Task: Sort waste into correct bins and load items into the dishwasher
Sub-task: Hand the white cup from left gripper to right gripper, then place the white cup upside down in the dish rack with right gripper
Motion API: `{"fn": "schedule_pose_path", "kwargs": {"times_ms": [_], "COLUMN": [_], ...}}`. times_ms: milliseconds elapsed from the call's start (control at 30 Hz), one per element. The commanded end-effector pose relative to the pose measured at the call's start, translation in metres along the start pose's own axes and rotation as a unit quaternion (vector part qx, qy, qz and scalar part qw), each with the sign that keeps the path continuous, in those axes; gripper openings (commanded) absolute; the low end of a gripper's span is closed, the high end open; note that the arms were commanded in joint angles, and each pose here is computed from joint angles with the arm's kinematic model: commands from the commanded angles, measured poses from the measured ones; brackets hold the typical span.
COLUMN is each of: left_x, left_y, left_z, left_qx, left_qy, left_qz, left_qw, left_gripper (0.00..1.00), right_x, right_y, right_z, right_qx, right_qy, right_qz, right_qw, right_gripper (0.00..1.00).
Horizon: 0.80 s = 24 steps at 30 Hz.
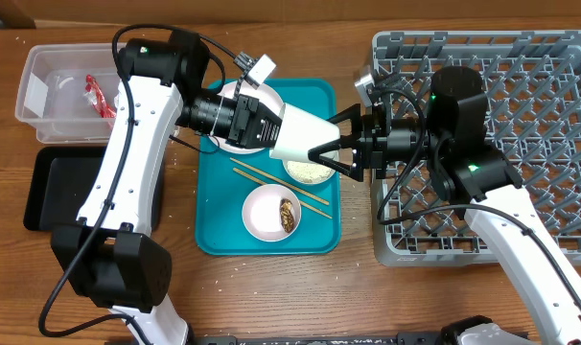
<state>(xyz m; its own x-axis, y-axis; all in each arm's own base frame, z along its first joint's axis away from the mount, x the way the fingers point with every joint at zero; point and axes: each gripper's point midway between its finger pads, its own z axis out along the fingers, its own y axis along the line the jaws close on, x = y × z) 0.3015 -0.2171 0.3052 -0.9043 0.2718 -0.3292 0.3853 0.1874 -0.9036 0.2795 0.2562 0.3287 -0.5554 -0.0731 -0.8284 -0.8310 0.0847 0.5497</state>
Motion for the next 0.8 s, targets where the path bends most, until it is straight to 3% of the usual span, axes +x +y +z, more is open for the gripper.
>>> {"fn": "schedule_pose_path", "kwargs": {"times_ms": [0, 100, 167, 233, 300, 567, 667, 767], "left_x": [-0.004, -0.005, -0.006, -0.005, -0.003, -0.008, -0.006, -0.003], "left_y": [-0.012, -0.012, -0.011, -0.010, -0.005, 0.020, 0.056, 0.086], "left_z": [0.002, 0.003, 0.003, 0.003, 0.002, -0.027, -0.058, -0.088], "left_qx": [0.029, 0.029, 0.027, 0.024, 0.009, -0.041, -0.128, -0.202], "left_qy": [-0.013, -0.013, -0.013, -0.012, -0.006, -0.029, -0.036, -0.046], "left_qz": [0.019, 0.025, 0.027, 0.028, 0.026, 0.014, -0.001, -0.028], "left_qw": [0.999, 0.999, 0.999, 0.999, 1.000, 0.999, 0.991, 0.978], "left_gripper": [0.04, 0.08, 0.30, 0.59, 0.71, 0.84, 0.96, 1.00], "right_x": [0.001, 0.001, 0.001, 0.001, 0.000, -0.005, 0.005, 0.022], "right_y": [0.005, 0.005, 0.005, 0.005, 0.003, -0.028, -0.066, -0.094], "right_z": [0.002, 0.002, 0.002, 0.002, 0.000, -0.026, -0.050, -0.075], "right_qx": [-0.006, -0.006, -0.006, -0.006, -0.003, 0.063, 0.167, 0.267], "right_qy": [0.002, 0.002, 0.002, 0.002, 0.000, -0.024, -0.037, -0.037], "right_qz": [-0.002, -0.003, -0.003, -0.003, -0.003, 0.043, 0.105, 0.161], "right_qw": [1.000, 1.000, 1.000, 1.000, 1.000, 0.997, 0.980, 0.949], "right_gripper": [0.58, 0.53, 0.52, 0.52, 0.51, 0.47, 0.46, 0.47]}}
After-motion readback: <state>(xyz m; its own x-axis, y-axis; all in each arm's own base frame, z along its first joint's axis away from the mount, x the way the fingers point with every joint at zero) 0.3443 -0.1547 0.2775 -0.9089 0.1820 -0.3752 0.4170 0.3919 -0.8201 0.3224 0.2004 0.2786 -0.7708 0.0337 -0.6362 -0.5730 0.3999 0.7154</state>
